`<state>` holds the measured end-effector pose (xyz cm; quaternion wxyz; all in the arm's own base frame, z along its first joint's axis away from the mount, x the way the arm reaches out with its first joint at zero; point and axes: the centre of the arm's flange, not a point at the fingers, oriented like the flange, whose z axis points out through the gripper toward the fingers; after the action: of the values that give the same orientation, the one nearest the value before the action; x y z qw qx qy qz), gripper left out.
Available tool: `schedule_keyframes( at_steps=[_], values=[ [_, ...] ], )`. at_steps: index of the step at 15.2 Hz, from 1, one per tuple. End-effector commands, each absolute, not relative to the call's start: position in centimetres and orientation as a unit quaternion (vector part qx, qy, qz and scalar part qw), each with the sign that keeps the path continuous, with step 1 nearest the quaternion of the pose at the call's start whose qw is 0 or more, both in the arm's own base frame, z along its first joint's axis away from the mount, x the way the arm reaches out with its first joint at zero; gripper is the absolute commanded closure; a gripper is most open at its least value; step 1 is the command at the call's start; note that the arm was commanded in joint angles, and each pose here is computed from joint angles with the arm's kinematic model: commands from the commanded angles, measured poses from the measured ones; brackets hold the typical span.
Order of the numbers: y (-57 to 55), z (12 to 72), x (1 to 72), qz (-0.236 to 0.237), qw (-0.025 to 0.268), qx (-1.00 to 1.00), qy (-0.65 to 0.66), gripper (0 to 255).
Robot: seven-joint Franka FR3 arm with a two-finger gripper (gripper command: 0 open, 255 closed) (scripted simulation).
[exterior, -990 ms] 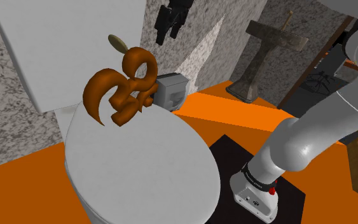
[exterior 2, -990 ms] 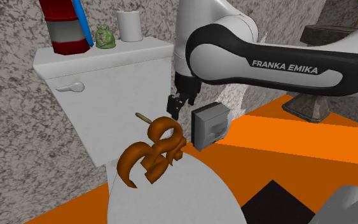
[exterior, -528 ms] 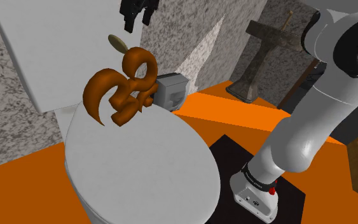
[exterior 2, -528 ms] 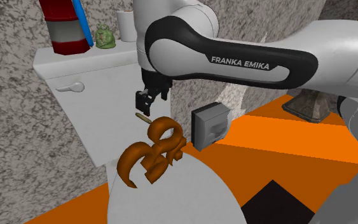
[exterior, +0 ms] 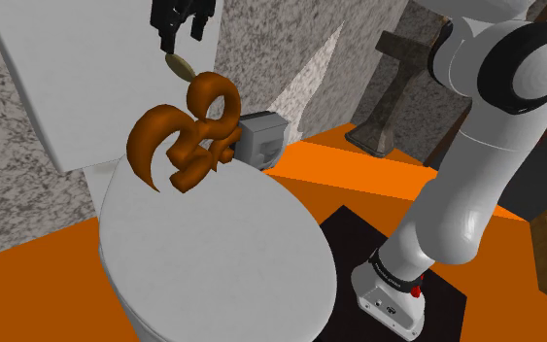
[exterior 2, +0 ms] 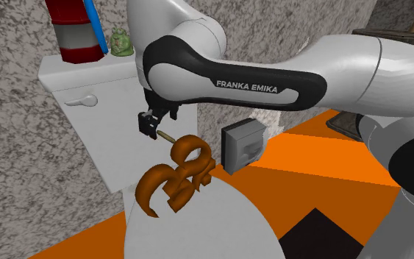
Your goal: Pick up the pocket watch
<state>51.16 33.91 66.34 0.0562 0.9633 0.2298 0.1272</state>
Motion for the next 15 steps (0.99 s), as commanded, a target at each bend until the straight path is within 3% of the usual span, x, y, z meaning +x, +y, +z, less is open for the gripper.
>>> schedule_keyframes(
  at_steps=[1,4,5,15],
  values=[
    [33.94,65.32,51.13,0.128,0.056,0.963,0.230,0],
    [33.93,64.49,51.13,0.128,0.056,0.963,0.230,0],
    [33.98,64.46,51.11,0.128,0.056,0.963,0.230,255],
    [33.93,65.01,51.13,0.128,0.056,0.963,0.230,255]
  ],
)
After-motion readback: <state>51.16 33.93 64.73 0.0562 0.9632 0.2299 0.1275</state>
